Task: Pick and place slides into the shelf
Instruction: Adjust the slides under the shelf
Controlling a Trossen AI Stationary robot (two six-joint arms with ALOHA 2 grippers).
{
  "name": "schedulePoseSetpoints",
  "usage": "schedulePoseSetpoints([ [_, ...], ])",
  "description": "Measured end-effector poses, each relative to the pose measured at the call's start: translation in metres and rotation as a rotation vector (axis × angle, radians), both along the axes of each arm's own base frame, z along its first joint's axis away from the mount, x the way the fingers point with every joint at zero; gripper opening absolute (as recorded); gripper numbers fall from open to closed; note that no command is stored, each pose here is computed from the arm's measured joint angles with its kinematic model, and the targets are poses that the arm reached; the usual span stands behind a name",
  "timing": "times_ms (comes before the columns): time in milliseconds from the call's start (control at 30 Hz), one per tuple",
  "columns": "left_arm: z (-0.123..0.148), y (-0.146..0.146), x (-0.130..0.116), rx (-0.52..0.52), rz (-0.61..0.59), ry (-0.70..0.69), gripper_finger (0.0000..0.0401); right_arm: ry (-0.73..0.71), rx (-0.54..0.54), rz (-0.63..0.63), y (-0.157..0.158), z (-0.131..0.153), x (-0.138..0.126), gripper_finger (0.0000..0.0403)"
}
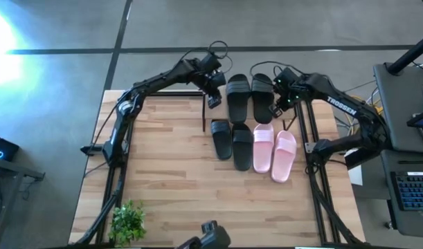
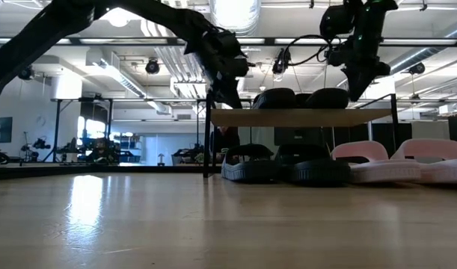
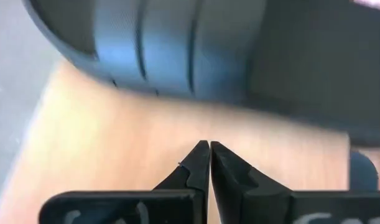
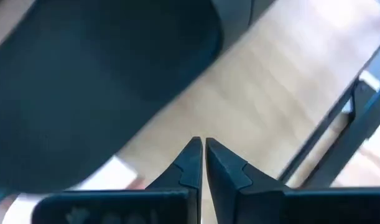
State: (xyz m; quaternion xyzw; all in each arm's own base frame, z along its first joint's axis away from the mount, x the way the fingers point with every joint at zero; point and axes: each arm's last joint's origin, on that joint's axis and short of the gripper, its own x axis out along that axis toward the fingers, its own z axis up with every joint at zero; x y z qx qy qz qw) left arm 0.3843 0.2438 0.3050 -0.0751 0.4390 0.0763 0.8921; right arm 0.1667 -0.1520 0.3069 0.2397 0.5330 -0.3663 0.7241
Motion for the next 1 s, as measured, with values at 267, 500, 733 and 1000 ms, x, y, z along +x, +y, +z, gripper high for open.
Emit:
schedulePoseSetpoints([
  [267, 0.035, -0.06, -0.016, 0.118, -0.189, 0.141, 0.0, -0.05, 0.014, 0.054, 0.036, 0.021, -0.017, 0.0013],
  [500, 0.055, -0.104, -0.026, 0.194, -0.239, 0.136, 0.0, -0.191, 0.016, 0.052, 0.092, 0.036, -0.035, 0.0012],
  [733, 0.036, -0.118, -0.04, 0.12, -0.192, 0.182, 0.0, -0.047, 0.184, -0.16, 0.138, 0.002, -0.057, 0.0012],
  [1000, 0.003, -0.141, -0.079, 0.054, -0.201, 0.147, 0.0, 0.036, 0.262, -0.511, 0.171, -0.04, -0.063, 0.0011],
])
